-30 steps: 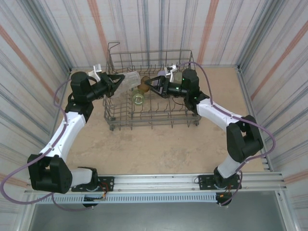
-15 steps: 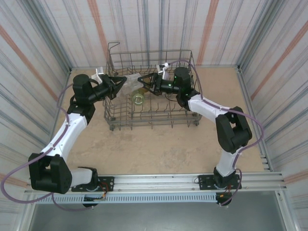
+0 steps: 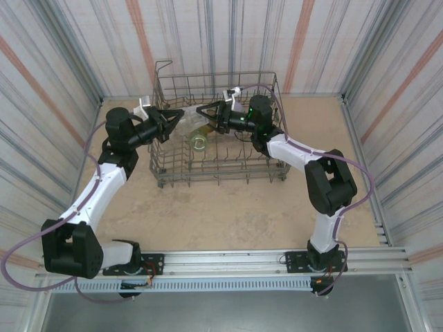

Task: Load the cups into the dish rack

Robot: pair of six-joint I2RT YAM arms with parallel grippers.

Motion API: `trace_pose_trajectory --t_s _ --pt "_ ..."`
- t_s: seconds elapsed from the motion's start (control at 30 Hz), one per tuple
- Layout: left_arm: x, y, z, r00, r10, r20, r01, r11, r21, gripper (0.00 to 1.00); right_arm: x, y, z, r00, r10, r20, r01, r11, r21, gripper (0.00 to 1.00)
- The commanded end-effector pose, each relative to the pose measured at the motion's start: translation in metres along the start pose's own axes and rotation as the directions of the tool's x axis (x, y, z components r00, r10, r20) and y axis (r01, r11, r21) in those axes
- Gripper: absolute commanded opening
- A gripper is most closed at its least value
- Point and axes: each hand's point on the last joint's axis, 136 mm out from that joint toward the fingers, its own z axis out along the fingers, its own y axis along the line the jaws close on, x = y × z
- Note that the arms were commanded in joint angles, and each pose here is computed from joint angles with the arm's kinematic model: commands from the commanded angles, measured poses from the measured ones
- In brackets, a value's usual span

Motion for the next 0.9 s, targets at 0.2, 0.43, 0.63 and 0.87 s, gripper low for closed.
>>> trace_pose_trajectory --t_s 0.2,0.43,0.63,0.87 --pt "0.005 -0.009 0.0 1.0 0.019 -0.024 -0.018 0.999 0.034 0.0 -0.005 0.021 0.008 1.0 -0.019 -0.007 0.018 0.993 -0.12 0.62" --pt "0.006 -0.004 0.002 0.999 0.015 -0.039 -0.015 1.0 0.015 0.03 -0.002 0.03 0.008 0.999 -0.037 -0.019 0.033 0.985 -0.168 0.5" --pt "0.005 0.0 -0.001 0.999 0.038 -0.037 -0.038 0.999 -0.018 0.19 -0.001 0.034 0.007 0.998 -0.054 -0.017 0.05 0.985 -0.167 0.46" --pt "0.005 -0.002 -0.011 0.997 0.082 -0.011 -0.082 0.995 -0.048 0.37 0.004 0.03 0.009 0.997 -0.075 -0.035 0.071 0.99 -0.12 0.44"
